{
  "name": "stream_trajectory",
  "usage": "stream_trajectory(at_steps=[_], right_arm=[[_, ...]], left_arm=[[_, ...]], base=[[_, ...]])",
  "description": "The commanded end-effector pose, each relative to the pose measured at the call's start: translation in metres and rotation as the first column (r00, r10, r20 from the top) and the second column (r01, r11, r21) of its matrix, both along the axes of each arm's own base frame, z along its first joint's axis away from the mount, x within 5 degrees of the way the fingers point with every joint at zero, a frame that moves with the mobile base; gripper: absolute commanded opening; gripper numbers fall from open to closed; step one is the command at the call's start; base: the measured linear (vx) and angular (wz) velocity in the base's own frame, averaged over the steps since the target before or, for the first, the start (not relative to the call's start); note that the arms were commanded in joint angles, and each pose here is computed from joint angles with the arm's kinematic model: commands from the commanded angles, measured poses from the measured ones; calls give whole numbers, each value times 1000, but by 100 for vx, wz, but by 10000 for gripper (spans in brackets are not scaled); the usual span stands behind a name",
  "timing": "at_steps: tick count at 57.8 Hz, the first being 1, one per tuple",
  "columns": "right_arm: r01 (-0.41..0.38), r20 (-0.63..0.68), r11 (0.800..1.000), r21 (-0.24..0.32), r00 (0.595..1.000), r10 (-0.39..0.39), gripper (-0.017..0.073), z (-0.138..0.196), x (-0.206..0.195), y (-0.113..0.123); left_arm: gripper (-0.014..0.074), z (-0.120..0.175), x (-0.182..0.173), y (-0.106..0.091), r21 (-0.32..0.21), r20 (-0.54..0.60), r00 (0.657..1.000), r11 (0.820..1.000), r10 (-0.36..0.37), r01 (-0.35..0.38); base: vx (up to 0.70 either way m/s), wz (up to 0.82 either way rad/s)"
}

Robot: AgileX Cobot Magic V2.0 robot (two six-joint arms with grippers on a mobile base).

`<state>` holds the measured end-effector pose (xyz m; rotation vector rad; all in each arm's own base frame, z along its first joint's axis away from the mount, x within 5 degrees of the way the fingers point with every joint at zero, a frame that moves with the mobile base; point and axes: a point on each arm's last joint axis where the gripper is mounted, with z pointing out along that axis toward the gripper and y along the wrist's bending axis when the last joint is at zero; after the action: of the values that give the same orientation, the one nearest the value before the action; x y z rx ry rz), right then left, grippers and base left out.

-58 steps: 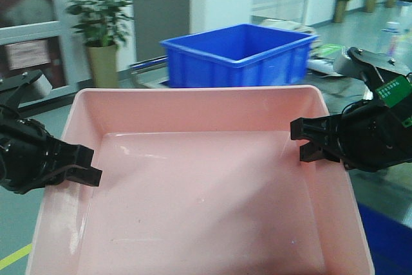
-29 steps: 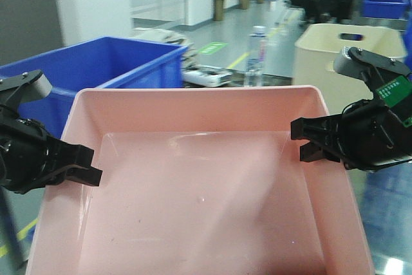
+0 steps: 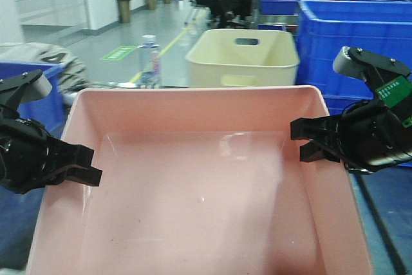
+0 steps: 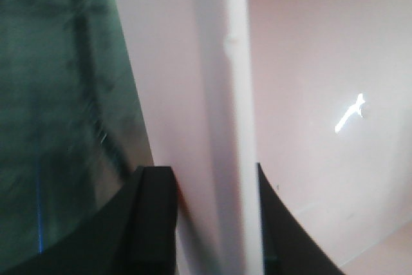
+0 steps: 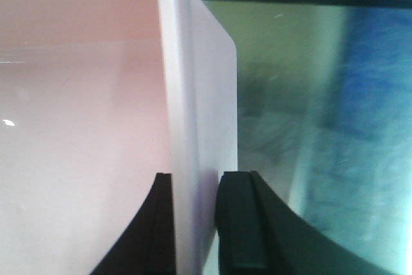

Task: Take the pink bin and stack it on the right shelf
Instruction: 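Carry the pink bin with both grippers toward the blue crate shelf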

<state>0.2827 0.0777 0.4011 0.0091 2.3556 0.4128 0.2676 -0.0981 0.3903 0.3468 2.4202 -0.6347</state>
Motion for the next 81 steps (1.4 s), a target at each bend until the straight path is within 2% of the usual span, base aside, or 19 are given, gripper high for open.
stream_trajectory(at_steps=[1, 28, 81], right_arm=[[27, 170, 997, 72, 985, -39, -9, 29, -2, -3], [27, 170, 997, 72, 985, -39, -9, 29, -2, -3], [27, 170, 997, 72, 985, -39, -9, 29, -2, -3]], left_arm=[[-5, 23, -12, -4, -76, 75, 997, 997, -26, 32], [-5, 21, -10, -5, -75, 69, 997, 997, -25, 30], [-5, 21, -10, -5, -76, 69, 997, 997, -25, 30]], base=[[26, -52], [18, -35], [1, -2]])
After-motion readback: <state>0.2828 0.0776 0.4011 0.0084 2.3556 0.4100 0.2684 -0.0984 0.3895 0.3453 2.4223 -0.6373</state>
